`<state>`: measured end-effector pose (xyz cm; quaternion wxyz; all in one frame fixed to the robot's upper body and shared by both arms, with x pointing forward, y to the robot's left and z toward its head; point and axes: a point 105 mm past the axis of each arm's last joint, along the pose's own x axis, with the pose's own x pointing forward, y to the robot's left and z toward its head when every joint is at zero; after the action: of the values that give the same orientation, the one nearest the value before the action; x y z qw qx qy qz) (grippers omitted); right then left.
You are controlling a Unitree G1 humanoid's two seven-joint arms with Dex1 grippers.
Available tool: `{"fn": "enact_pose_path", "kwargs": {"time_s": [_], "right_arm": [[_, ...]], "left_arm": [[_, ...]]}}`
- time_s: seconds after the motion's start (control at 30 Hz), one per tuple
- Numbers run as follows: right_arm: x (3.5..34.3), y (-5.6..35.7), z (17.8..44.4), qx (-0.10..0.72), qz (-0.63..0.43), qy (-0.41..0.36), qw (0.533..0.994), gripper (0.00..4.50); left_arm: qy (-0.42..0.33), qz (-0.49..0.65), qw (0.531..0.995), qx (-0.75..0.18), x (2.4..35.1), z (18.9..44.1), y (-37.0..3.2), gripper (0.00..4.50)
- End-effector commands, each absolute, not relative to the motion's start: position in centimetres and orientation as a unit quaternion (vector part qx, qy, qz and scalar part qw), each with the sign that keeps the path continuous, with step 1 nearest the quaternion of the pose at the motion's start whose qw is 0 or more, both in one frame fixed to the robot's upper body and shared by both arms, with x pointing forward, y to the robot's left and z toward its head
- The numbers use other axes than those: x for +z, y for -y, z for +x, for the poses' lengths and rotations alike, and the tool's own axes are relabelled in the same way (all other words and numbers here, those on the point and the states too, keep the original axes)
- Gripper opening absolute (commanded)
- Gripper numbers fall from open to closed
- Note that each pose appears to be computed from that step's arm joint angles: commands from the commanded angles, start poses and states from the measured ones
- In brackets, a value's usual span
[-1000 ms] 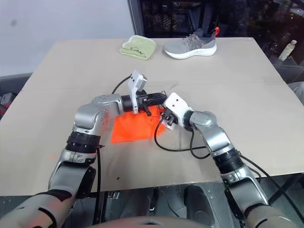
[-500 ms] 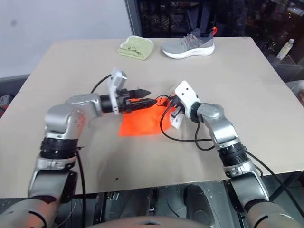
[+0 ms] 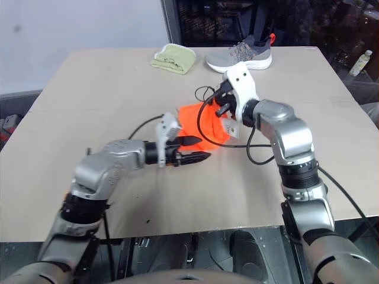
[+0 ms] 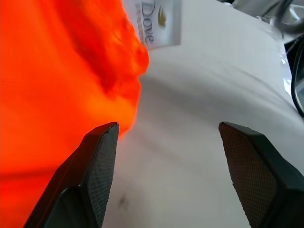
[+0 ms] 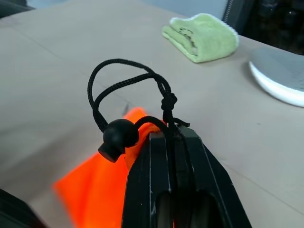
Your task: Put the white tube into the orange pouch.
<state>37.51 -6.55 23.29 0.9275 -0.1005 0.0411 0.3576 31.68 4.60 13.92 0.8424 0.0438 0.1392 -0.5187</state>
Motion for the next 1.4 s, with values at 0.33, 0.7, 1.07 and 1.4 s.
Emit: {"fn": "enact_pose_path", "kwargs": {"time_s": [0.33, 0.7, 1.07, 1.4], "right_arm": [[26.3, 7.3, 38.0, 0.322, -0.024, -0.069, 0.944, 0.00], [26.4, 7.5, 38.0, 0.311, -0.012, -0.075, 0.947, 0.00], [28.2, 10.1, 39.1, 0.269, 0.089, -0.076, 0.956, 0.00], [31.0, 14.0, 39.3, 0.228, 0.131, -0.068, 0.963, 0.00]], "left_arm": [[-0.111, -0.016, 0.886, -0.451, 14.1, 35.2, -0.8, 3.46], [-0.095, -0.076, 0.906, -0.406, 14.3, 36.8, -0.4, 0.05], [-0.009, -0.253, 0.814, -0.523, 22.9, 34.2, -4.8, 0.05], [-0.007, -0.273, 0.800, -0.533, 27.0, 35.2, -9.1, 0.05]]}}
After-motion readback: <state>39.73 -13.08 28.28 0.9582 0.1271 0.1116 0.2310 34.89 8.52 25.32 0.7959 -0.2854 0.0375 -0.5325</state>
